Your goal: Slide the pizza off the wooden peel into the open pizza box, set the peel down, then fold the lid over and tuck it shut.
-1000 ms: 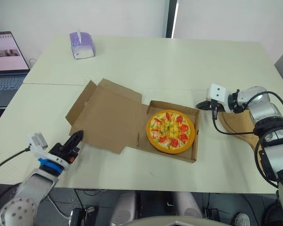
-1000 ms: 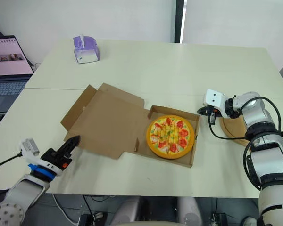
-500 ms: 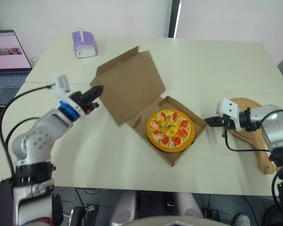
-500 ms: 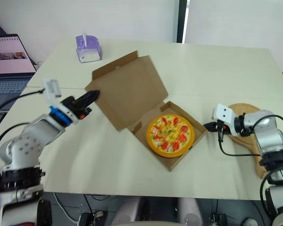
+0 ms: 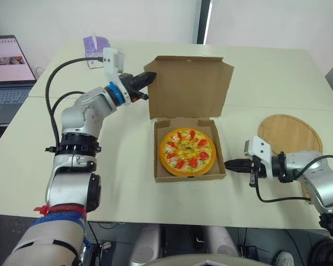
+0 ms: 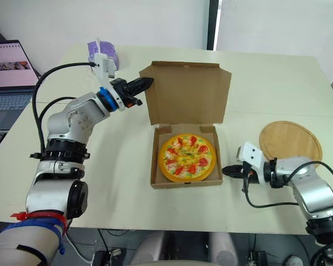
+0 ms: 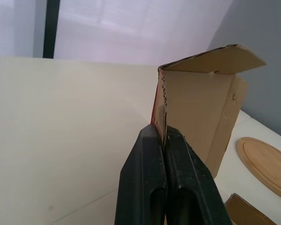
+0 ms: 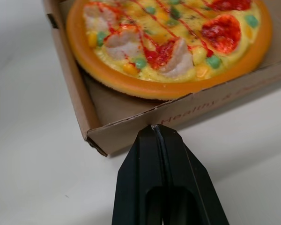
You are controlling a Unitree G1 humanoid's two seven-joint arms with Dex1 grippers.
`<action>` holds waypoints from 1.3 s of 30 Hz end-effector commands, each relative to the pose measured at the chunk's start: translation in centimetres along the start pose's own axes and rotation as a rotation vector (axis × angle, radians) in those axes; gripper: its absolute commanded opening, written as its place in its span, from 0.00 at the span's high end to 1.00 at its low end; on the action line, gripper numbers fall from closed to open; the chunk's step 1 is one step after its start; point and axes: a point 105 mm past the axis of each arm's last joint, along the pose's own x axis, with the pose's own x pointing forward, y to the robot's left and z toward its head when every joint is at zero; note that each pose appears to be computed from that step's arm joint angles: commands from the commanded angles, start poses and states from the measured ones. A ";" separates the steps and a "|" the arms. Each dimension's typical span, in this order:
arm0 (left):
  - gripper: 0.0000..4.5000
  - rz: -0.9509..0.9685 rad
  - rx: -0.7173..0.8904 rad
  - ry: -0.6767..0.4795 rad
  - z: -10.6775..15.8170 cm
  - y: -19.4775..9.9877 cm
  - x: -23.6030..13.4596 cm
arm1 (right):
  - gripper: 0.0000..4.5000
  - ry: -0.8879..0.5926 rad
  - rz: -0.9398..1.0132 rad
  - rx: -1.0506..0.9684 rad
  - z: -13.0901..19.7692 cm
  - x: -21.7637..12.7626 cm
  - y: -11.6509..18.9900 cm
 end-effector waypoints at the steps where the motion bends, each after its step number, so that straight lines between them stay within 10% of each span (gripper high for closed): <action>1: 1.00 -0.054 0.063 -0.024 1.2 -0.9 1.2 | 0.99 -0.029 0.004 -0.015 0.7 0.5 0.7; 20: 1.00 0.067 0.142 -0.086 2.9 1.5 -0.9 | 0.99 -0.258 -0.513 -0.151 7.3 -3.6 -10.8; 34: 1.00 0.058 0.180 -0.091 2.8 0.7 -1.2 | 0.01 -0.547 -0.660 -0.067 14.2 -4.0 -14.7; 39: 1.00 0.052 0.182 -0.089 2.7 0.6 -1.0 | 0.01 -0.561 -0.538 -0.048 15.6 -2.4 -14.1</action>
